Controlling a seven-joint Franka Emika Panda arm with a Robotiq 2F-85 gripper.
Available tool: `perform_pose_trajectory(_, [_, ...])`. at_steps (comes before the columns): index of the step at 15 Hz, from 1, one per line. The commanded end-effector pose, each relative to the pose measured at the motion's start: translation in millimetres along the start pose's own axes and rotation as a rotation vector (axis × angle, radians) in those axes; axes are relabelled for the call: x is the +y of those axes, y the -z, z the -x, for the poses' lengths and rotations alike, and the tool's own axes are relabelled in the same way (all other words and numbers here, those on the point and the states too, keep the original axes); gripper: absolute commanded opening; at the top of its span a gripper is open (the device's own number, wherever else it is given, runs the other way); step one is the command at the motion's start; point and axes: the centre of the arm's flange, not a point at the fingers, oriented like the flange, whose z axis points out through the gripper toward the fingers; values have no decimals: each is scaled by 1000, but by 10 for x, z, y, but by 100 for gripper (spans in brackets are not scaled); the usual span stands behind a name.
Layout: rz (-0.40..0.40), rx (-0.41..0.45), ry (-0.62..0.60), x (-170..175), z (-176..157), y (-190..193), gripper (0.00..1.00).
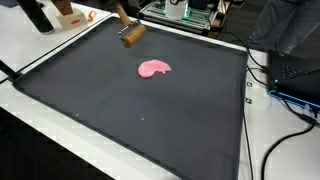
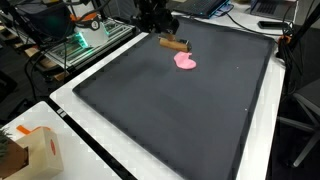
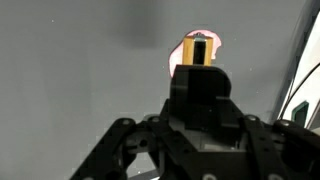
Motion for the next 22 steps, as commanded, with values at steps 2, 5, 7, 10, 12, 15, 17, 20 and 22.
perform_pose_trajectory(2, [-45, 1, 4, 271, -140, -122, 25])
perform_pose_trajectory(5, [-51, -6, 8, 399, -158, -207, 25])
perform_pose_trajectory(7, [-52, -14, 14, 465, -167, -261, 25])
perform_pose_trajectory(10, [-61, -23, 20, 553, -183, -339, 25])
perform_pose_trajectory(12, [-76, -26, 23, 606, -191, -388, 25])
perform_pose_trajectory(15, [-109, -27, 38, 676, -201, -455, 25])
perform_pose_trajectory(17, [-125, -29, 46, 713, -200, -496, 25])
perform_pose_trajectory(20, [-137, -42, 58, 759, -206, -542, 25])
perform_pose_trajectory(22, [-146, -54, 62, 778, -204, -572, 25])
